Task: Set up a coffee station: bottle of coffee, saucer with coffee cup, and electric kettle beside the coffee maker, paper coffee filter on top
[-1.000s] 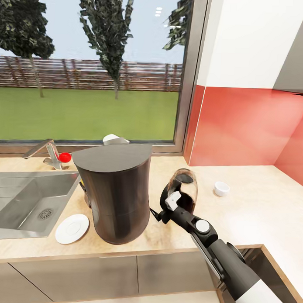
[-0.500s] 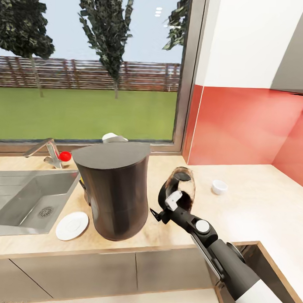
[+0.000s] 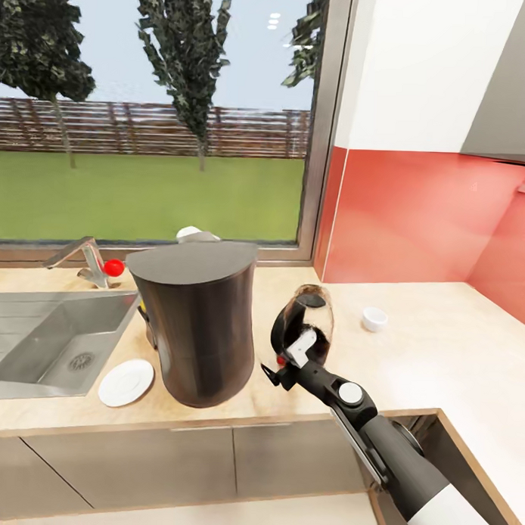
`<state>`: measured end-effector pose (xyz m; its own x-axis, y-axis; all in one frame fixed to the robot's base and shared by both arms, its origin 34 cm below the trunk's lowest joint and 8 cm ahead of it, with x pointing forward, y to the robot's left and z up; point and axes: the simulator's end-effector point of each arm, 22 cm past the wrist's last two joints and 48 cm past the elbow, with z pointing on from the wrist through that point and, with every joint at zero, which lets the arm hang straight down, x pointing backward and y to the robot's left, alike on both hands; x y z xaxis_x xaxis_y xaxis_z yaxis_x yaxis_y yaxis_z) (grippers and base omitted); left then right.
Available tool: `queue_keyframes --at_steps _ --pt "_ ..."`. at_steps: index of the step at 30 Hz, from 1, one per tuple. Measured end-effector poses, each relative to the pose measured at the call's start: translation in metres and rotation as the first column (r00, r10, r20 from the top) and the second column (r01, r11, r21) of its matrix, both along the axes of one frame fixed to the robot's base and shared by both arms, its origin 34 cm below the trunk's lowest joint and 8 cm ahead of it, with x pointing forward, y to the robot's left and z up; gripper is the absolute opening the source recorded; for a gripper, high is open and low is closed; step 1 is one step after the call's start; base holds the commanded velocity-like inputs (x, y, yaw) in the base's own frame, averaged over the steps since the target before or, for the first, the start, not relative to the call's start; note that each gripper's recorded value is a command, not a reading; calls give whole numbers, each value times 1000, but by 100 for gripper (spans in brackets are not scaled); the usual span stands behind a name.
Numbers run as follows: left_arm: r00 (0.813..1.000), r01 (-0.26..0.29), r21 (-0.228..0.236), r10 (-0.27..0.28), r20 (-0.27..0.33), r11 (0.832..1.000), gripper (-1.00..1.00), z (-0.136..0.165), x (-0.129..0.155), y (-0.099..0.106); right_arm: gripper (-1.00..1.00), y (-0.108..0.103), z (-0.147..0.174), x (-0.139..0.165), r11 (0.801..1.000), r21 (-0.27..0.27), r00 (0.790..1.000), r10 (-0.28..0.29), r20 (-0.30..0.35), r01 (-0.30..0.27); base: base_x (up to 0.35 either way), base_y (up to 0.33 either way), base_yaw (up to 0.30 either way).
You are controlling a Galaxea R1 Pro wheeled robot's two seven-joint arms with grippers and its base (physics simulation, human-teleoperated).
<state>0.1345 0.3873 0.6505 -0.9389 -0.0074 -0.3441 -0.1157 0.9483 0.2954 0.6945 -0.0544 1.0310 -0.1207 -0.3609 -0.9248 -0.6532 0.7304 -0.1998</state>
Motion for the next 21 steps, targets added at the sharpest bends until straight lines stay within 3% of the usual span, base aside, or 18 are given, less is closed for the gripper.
queue_keyframes --at_steps 21 --pt "1000 0 3 0 0 1000 100 0 0 1 100 0 0 0 1000 0 1000 0 0 0 -284 -49 0"
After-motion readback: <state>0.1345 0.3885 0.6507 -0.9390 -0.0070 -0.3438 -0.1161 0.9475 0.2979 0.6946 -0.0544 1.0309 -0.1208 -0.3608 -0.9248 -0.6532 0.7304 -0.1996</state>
